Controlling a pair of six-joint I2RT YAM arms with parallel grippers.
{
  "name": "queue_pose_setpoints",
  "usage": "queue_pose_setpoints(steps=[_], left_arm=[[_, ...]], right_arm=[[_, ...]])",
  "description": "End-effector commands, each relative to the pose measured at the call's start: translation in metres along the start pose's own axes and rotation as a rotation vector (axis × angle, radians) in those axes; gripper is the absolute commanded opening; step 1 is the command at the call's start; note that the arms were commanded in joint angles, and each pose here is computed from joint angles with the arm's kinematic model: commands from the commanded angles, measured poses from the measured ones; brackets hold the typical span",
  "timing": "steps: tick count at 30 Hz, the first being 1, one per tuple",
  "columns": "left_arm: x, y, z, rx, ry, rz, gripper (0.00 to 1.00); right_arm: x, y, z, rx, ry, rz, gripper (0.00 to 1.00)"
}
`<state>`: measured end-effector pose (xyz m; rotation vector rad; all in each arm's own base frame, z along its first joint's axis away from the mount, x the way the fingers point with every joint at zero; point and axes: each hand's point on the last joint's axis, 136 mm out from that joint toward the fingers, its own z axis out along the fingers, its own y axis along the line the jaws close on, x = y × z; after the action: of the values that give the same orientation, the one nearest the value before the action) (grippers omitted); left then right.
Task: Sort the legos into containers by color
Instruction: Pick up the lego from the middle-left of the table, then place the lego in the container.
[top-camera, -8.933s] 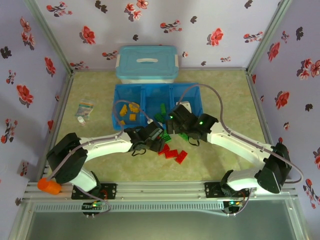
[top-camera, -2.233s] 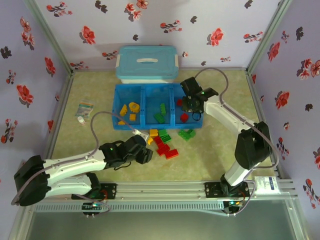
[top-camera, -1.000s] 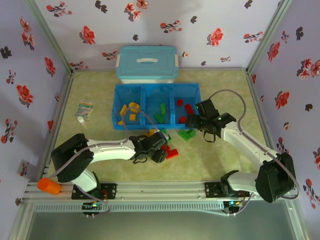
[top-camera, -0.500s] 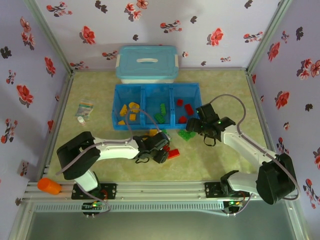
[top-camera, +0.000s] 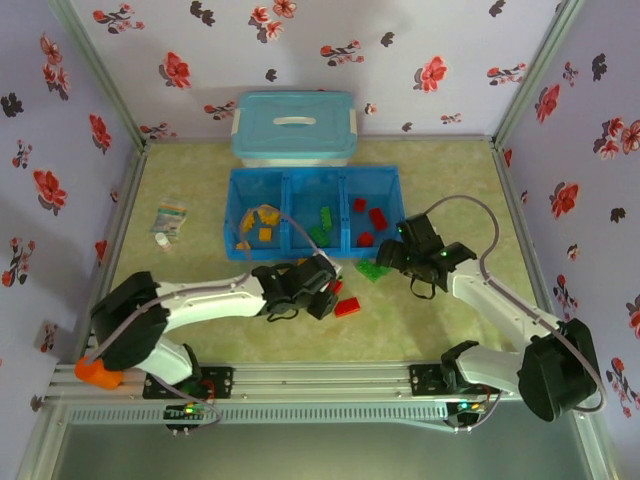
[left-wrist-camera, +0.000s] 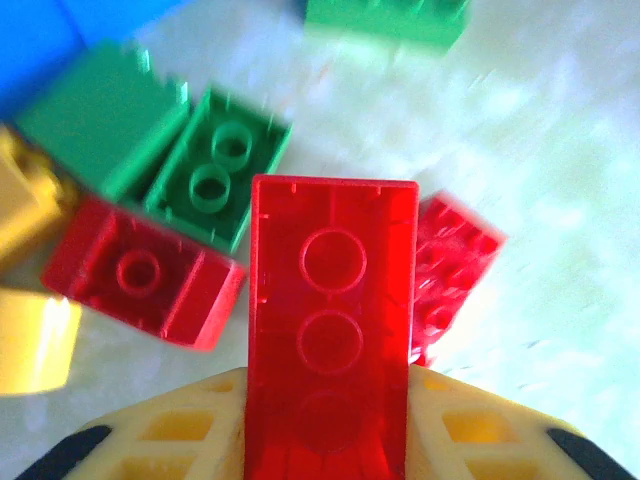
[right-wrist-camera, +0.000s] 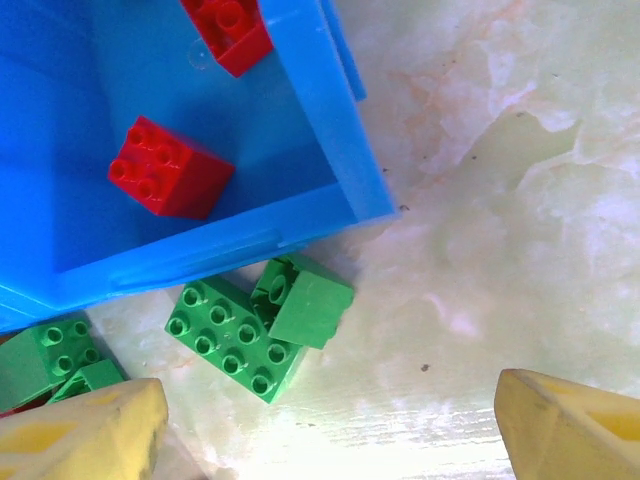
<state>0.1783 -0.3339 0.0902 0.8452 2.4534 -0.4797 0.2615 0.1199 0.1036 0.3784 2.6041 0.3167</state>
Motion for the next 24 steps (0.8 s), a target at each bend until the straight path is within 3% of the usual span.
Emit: queue_pose_setpoints(steps=[1, 7, 12, 19, 20, 22, 24], left_arm=[[-0.049, -0.009, -0.027, 0.024, -0.108, 0.037, 0.33], [-0.118, -0.009, -0.028, 0.043, -0.180, 0.031, 0.32], [-0.170, -0.002, -0.006, 0.022, -0.182, 0.017, 0.32], [-0.206, 0.021, 0.026, -0.029, -0.135, -0.003, 0.34], [-0.207, 0.024, 0.030, -0.035, -0.122, -0.007, 0.39], [-0.212, 0.027, 0.030, -0.043, -0.108, -0.013, 0.69], [-0.217, 0.025, 0.024, -0.042, -0.109, -0.008, 0.79]], right_arm=[[-0.002, -0.010, -0.003, 0.028, -0.033, 0.049, 0.85], [0.001, -0.030, -0.022, 0.073, -0.075, 0.044, 0.86], [0.014, -0.038, -0.030, 0.039, -0.080, 0.059, 0.87], [0.027, -0.040, -0.031, 0.003, -0.055, 0.054, 0.87], [0.027, -0.039, -0.031, -0.004, -0.054, 0.052, 0.87], [0.027, -0.035, -0.032, -0.022, -0.051, 0.045, 0.88], [0.028, -0.027, -0.032, -0.064, -0.040, 0.023, 0.90]])
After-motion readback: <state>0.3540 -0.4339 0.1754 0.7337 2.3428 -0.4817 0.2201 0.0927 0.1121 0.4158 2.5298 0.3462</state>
